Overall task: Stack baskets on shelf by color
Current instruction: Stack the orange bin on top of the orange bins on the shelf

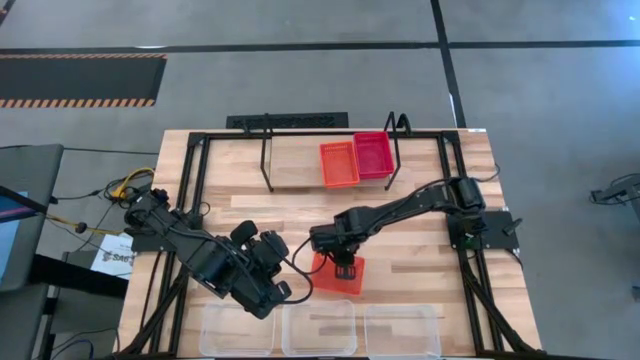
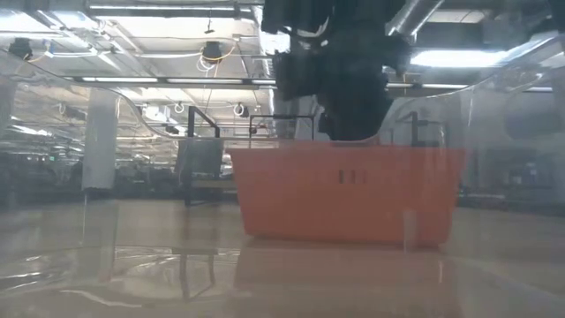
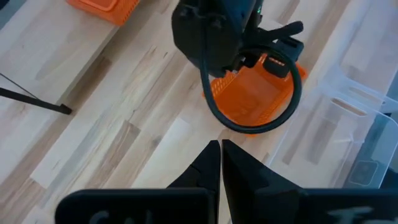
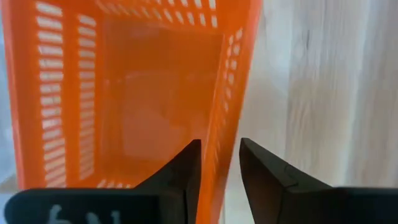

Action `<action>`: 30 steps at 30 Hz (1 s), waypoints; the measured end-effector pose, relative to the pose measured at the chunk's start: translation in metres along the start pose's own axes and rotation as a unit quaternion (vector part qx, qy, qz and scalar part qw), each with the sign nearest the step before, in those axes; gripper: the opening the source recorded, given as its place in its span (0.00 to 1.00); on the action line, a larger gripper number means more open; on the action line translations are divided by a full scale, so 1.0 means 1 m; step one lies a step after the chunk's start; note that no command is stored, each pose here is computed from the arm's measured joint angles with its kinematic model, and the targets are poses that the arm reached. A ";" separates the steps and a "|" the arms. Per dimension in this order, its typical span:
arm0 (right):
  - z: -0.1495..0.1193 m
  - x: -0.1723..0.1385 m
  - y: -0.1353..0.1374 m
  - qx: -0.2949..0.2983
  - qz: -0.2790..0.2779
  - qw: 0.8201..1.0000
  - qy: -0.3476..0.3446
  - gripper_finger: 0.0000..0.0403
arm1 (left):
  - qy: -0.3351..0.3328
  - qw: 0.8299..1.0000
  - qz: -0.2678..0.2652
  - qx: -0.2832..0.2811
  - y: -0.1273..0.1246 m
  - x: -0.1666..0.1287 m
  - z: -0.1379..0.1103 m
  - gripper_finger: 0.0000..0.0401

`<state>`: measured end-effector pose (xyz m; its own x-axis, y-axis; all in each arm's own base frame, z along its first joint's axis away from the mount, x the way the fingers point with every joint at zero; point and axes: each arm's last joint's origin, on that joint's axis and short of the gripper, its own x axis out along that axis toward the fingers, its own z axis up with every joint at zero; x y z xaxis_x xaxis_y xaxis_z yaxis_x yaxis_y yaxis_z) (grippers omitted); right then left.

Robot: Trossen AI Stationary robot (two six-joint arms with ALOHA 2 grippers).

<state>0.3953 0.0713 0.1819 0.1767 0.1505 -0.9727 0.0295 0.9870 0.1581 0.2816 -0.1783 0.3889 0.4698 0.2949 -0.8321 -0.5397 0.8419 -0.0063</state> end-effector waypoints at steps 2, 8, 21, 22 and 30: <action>0.002 0.006 0.000 -0.001 0.007 1.000 0.000 0.32 | 0.000 1.000 0.000 0.000 0.000 0.000 0.000 0.01; 0.001 0.020 -0.002 0.004 0.007 1.000 0.020 0.28 | 0.000 1.000 0.000 -0.004 0.000 0.000 0.000 0.01; 0.005 -0.044 -0.005 0.053 -0.018 0.998 -0.034 0.01 | -0.009 1.000 0.005 0.007 0.000 0.001 0.001 0.01; 0.004 -0.060 -0.007 0.058 -0.037 0.996 -0.050 0.01 | -0.009 1.000 0.006 0.009 0.000 0.001 0.001 0.01; -0.020 -0.185 -0.055 0.194 -0.166 0.941 -0.222 0.01 | -0.009 1.000 0.006 0.014 0.000 0.001 0.001 0.01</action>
<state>0.3414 -0.0100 0.3493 0.4863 -0.2855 -0.8259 0.4969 0.8678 -0.0074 0.2823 -0.1778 0.3888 0.4770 0.3127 -0.8214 -0.5247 0.8511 0.0193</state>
